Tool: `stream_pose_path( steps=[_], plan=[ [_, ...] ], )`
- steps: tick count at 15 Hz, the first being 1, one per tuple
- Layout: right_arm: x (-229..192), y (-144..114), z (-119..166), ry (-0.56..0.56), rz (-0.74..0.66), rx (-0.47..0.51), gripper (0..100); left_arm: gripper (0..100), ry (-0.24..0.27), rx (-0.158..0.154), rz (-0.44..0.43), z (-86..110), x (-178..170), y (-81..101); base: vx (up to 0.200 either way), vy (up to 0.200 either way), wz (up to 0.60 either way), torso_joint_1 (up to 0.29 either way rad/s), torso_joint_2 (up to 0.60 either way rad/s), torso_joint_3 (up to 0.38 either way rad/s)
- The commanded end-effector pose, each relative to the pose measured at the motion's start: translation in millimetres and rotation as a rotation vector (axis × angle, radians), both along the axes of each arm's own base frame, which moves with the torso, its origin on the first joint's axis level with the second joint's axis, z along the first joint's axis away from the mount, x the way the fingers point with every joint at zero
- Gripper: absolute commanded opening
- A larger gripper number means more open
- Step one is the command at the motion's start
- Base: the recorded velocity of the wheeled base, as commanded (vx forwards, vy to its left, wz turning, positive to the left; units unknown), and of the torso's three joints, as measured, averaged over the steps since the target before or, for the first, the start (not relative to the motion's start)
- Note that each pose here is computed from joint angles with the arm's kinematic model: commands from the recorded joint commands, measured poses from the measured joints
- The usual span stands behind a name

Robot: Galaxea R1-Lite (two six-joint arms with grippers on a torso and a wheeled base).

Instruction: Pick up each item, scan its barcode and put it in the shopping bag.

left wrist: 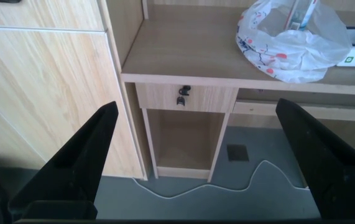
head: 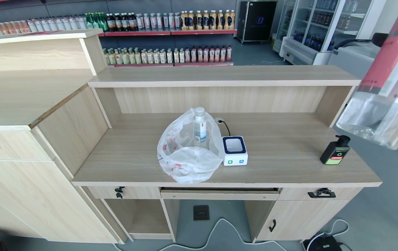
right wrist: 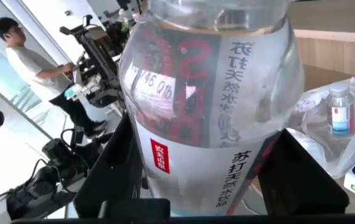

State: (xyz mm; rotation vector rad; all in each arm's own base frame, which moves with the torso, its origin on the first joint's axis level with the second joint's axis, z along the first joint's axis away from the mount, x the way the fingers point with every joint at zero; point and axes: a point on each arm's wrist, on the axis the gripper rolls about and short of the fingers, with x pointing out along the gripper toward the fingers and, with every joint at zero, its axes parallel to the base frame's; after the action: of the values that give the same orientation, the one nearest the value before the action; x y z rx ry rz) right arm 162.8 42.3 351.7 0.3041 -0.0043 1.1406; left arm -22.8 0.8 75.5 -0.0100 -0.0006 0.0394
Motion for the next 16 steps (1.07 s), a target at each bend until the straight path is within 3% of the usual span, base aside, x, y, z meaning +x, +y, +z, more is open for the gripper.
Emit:
stream_pose_path(
  steps=[1,5,9,16],
  plan=[
    [0.9,18.1,-12.2,0.022,-0.005,0.006,0,100,0.000,-0.001,0.001,0.0,0.0,0.0,0.000,0.000,0.00,0.000,0.00,0.000],
    [10.8,60.0,-20.8,0.080,-0.196,0.051,0,100,0.000,-0.001,0.001,0.0,0.0,0.0,0.000,0.000,0.00,0.000,0.00,0.000],
    [-23.0,70.9,-25.9,0.106,-0.058,0.006,0,100,0.000,-0.001,0.001,0.0,0.0,0.0,0.000,0.000,0.00,0.000,0.00,0.000],
    [-51.1,74.9,-26.6,0.072,0.059,-0.064,0,100,0.000,-0.001,0.001,0.0,0.0,0.0,0.000,0.000,0.00,0.000,0.00,0.000]
  ],
)
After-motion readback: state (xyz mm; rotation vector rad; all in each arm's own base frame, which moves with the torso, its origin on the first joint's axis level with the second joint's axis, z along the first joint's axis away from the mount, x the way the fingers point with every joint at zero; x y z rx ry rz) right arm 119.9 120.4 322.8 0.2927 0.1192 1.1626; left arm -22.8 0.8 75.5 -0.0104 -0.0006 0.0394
